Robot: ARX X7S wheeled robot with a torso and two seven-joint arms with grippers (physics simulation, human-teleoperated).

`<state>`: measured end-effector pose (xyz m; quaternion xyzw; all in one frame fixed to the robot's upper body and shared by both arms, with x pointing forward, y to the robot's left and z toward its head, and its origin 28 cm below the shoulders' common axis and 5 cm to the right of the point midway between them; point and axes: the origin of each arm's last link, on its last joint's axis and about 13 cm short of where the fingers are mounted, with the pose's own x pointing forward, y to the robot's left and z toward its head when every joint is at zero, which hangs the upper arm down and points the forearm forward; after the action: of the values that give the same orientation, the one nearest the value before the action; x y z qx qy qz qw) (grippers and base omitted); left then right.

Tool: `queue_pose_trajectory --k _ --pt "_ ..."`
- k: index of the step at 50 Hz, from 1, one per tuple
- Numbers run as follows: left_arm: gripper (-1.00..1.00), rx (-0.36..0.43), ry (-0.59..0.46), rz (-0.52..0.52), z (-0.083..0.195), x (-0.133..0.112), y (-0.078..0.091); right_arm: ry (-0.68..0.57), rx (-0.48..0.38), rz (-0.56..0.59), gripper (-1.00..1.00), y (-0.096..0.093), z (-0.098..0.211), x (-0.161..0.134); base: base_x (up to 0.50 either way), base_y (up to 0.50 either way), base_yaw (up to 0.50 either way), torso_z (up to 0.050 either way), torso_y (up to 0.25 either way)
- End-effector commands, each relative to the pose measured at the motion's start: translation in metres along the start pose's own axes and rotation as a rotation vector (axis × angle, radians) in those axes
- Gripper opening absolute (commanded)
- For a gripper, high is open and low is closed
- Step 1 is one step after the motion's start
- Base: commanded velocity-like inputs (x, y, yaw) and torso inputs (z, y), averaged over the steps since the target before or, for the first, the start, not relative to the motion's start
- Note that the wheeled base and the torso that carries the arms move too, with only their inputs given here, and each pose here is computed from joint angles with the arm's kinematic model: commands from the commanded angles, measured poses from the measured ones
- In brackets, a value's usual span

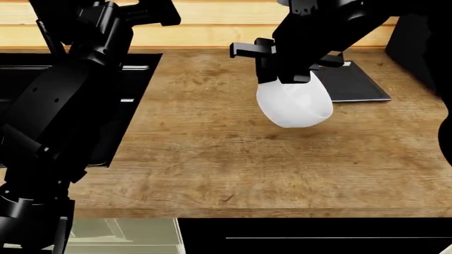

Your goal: Move the fresh-baked cupcake off the tray onto the counter, and place the bowl used for mixing into the sink.

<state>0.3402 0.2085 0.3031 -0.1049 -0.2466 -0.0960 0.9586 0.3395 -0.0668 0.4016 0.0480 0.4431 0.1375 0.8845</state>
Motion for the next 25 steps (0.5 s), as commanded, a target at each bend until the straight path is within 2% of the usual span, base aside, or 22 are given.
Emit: queue_pose_trajectory --k 1,17,25 --pt "1.00 0.001 0.002 -0.001 -0.0007 0.0001 -0.0002 -0.005 -0.001 0.005 -1.00 0.0000 0.0004 -0.0005 0.00 0.17 0.00 0.000 0.000" --pt "1.00 0.001 0.005 0.003 -0.0015 -0.0003 0.0001 -0.008 -0.008 0.006 -1.00 0.0013 0.0015 -0.0020 0.00 0.21 0.00 0.000 0.001" --pt "1.00 0.017 0.058 0.021 -0.0087 -0.0047 0.0062 -0.021 -0.012 0.013 -1.00 0.0031 0.0031 -0.0065 0.00 0.21 0.00 0.000 0.000"
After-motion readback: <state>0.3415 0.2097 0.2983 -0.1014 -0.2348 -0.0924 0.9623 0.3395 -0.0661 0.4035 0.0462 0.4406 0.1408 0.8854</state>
